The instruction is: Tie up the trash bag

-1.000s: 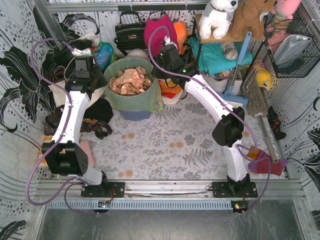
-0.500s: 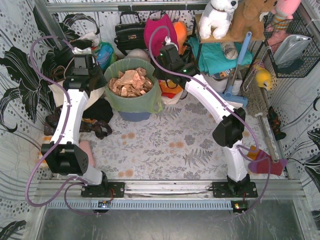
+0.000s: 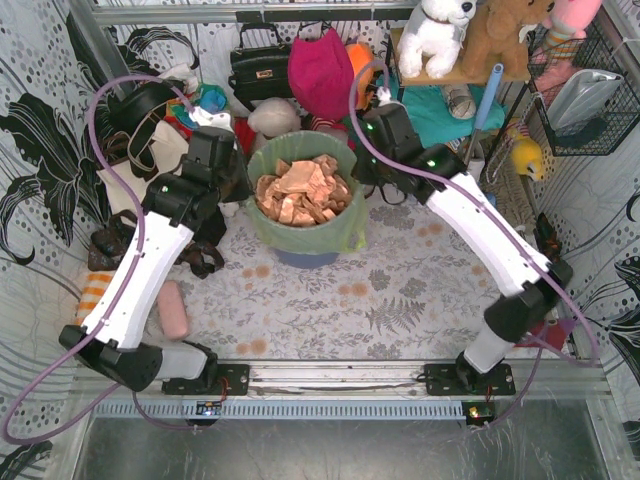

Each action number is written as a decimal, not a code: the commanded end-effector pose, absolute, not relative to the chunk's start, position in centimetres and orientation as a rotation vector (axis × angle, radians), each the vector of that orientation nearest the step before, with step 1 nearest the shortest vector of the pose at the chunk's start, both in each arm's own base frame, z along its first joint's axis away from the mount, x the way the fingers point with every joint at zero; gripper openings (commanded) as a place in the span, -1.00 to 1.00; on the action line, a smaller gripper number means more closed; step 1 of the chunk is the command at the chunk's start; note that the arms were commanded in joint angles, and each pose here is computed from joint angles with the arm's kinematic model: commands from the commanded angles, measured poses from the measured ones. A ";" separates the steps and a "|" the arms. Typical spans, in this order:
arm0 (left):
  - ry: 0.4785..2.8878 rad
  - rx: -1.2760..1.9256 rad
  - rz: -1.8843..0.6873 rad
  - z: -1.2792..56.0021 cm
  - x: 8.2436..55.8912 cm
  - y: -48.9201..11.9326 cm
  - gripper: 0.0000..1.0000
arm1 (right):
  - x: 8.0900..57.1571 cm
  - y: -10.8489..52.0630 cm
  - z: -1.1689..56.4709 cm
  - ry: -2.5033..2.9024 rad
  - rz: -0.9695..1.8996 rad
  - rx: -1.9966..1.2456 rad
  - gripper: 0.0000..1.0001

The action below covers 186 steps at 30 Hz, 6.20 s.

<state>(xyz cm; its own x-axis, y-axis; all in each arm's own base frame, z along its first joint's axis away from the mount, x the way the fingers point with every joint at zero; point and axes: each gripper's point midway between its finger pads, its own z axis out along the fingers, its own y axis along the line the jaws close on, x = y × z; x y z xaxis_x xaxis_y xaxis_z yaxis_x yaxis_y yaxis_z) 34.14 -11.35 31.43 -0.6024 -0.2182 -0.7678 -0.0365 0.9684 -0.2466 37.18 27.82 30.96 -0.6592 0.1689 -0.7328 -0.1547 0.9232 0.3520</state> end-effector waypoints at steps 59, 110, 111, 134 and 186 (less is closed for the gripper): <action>2.320 -0.095 -0.606 28.8 17.1 -22.8 -0.48 | 25.5 22.3 29.5 2.287 0.595 0.059 -0.57; 2.250 -0.561 -1.122 10.7 20.3 -18.0 0.06 | 23.3 11.7 13.2 2.373 0.401 0.359 0.51; 2.254 -0.569 -1.142 10.2 20.0 -18.2 0.07 | 23.1 11.7 12.6 2.379 0.406 0.369 0.50; 2.306 -0.460 -1.203 7.4 19.5 -19.4 0.21 | 20.2 14.0 7.8 2.397 0.667 0.467 0.40; 2.388 -0.461 -0.819 7.6 20.4 -15.5 -1.00 | 20.2 16.5 9.0 2.297 0.878 0.324 -1.00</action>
